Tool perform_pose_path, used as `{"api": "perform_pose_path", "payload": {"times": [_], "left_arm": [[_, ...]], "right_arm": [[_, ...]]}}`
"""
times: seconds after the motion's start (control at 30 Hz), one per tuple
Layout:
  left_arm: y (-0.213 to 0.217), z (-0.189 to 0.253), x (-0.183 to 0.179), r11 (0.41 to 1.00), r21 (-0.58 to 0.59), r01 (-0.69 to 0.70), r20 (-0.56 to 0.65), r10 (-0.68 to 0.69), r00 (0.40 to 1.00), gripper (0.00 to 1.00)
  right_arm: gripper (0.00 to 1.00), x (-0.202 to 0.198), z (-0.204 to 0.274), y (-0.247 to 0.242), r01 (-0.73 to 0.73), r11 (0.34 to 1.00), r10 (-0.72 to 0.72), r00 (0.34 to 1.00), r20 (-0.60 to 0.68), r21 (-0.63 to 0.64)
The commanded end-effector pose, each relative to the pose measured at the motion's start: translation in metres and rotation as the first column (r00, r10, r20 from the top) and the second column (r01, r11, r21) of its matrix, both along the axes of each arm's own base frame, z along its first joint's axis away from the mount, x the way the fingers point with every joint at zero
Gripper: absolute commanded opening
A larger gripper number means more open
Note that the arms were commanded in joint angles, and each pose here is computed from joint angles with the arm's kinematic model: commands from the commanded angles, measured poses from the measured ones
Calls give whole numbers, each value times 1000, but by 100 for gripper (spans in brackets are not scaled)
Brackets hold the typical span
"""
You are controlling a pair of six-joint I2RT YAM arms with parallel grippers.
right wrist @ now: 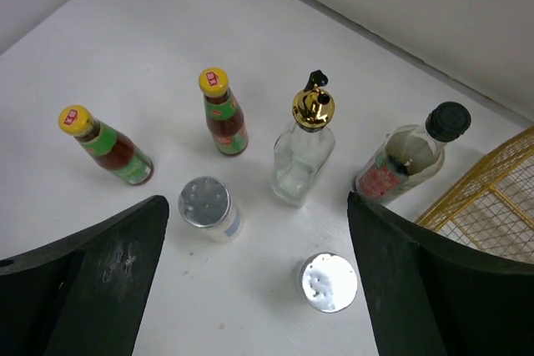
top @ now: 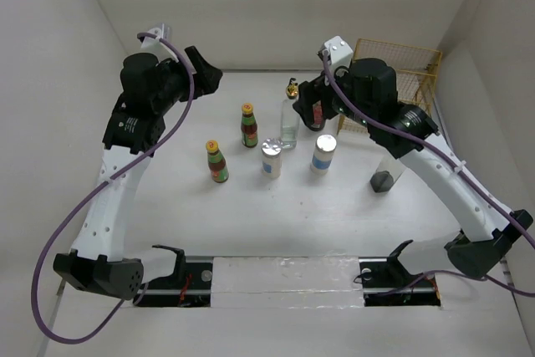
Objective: Organize the condiment bottles
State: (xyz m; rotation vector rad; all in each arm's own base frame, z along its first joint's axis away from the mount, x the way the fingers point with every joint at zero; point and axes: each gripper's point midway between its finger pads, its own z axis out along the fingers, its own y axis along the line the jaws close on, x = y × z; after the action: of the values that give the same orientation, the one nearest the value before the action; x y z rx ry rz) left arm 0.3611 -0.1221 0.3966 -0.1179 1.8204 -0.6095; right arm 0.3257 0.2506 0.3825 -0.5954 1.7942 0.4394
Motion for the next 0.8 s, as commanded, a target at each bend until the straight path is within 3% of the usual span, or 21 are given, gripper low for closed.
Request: {"api": "perform_pose_path", "payload": {"times": [0.0, 0.07, 0.1, 0.17, 0.2, 0.23, 0.3, 0.33, 0.37, 0.4, 0.5, 0.63, 0.77], "left_arm": [[-4, 35, -6, 999, -35, 27, 106, -23, 994, 78], [-4, 35, -6, 999, -35, 27, 106, -23, 994, 75], [-7, 37, -7, 998, -38, 44, 114, -39, 993, 70], [-7, 36, -3, 999, -29, 45, 116, -41, 992, 40], [-7, 40, -3, 999, -31, 45, 125, -41, 991, 13], [-6, 40, 0, 999, -30, 36, 125, -32, 992, 5], [-3, 38, 1, 1000, -18, 18, 120, -16, 993, 2], [-3, 43, 0, 1000, -20, 18, 130, -16, 991, 5], [-3, 37, 3, 1000, -16, 18, 109, -16, 994, 19], [-3, 36, 3, 1000, -16, 18, 109, -16, 994, 29], [-5, 32, 2, 999, -15, 31, 98, -30, 995, 54], [-9, 12, 2, 999, -18, 48, 47, -47, 998, 62], [-14, 4, -2, 999, -26, 47, 27, -46, 999, 65]], "right_arm": [[93, -3, 13, -4, 7, 999, -8, 1000, 29, 46], [69, -1, 10, -8, 16, 999, -17, 999, 34, 49], [46, -1, 12, -7, 15, 998, -18, 999, 41, 55], [0, 4, 11, -10, 37, 997, -40, 998, 42, 66], [0, 5, 11, -10, 37, 997, -40, 998, 43, 66], [0, 7, 7, -13, 47, 997, -49, 998, 35, 60], [3, 9, -7, -11, 48, 998, -49, 999, 10, 40], [13, 11, -11, -10, 48, 998, -49, 999, 11, 41], [26, 14, -11, -9, 41, 998, -42, 999, 19, 53], [51, 16, -22, -9, 35, 998, -35, 999, 3, 47], [78, 23, -37, -3, 1, 998, -1, 1000, 0, 62], [86, 38, -49, 7, -22, 997, 21, 1000, 8, 67], [87, 60, -62, 16, -26, 998, 26, 999, 19, 51]]}}
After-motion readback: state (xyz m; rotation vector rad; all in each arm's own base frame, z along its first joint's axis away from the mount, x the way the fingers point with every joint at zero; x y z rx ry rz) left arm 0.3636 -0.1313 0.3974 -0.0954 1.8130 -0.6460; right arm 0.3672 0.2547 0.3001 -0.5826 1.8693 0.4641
